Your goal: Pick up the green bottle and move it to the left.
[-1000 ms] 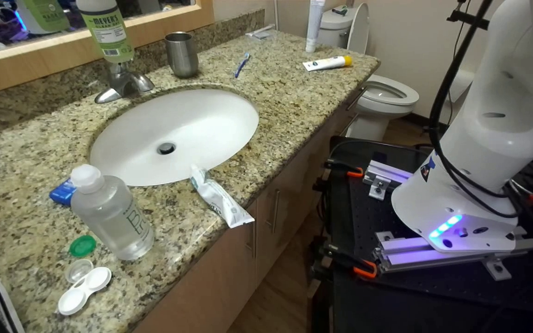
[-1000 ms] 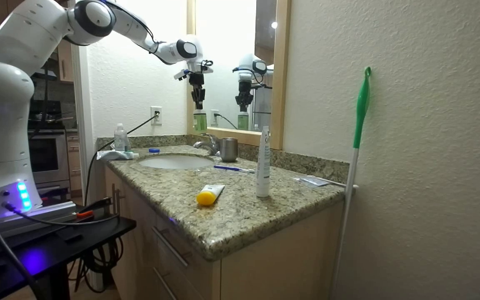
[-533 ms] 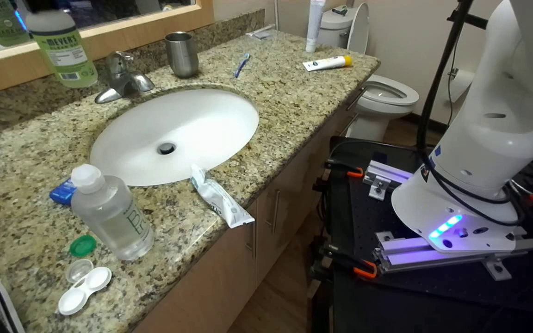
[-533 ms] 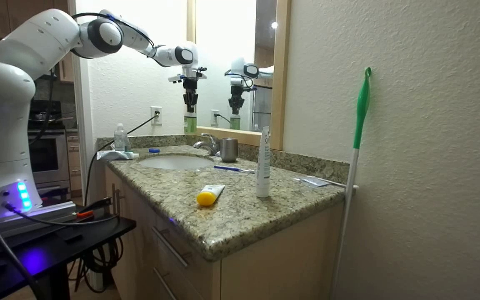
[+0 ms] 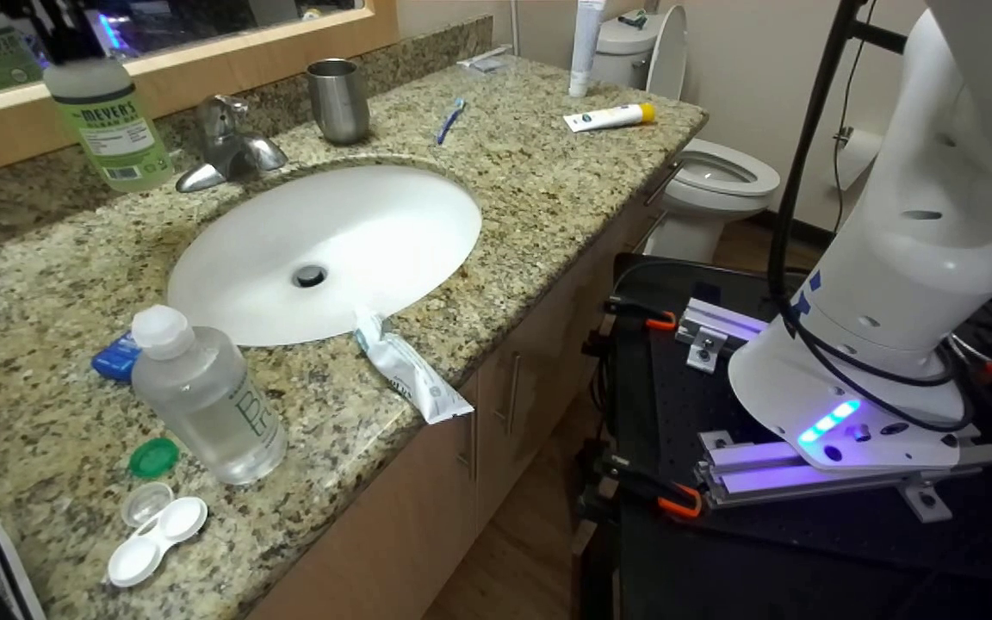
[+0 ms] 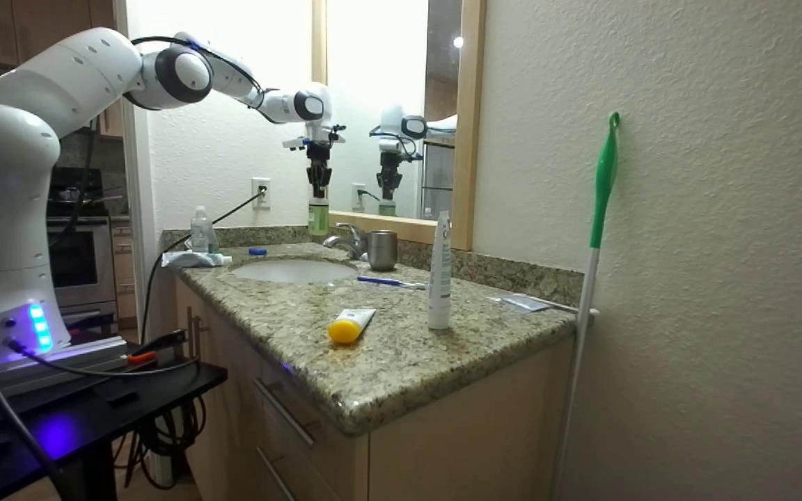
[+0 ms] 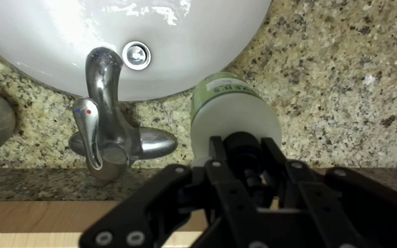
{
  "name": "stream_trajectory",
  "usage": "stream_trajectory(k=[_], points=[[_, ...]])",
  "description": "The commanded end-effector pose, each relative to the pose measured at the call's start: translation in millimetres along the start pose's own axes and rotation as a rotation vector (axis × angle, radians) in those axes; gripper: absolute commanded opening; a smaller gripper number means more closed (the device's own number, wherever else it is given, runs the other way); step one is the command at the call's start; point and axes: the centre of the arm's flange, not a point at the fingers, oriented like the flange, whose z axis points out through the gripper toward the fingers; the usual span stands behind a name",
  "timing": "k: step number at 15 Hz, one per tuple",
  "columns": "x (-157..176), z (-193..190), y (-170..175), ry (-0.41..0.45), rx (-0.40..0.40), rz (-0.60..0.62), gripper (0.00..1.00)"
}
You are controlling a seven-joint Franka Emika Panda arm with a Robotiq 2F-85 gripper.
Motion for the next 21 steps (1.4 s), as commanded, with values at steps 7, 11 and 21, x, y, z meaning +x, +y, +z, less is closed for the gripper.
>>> stream_trajectory(k=[7,11,21], points=[[9.6,44.9,-52.1,0.068,0.008,-0.195,0.08],[19.3,57.2,-48.1,0.113,-0.049,-0.254,0.08],[45.1,62.0,-19.5,0.142,-0.031,-0.125,0.08]])
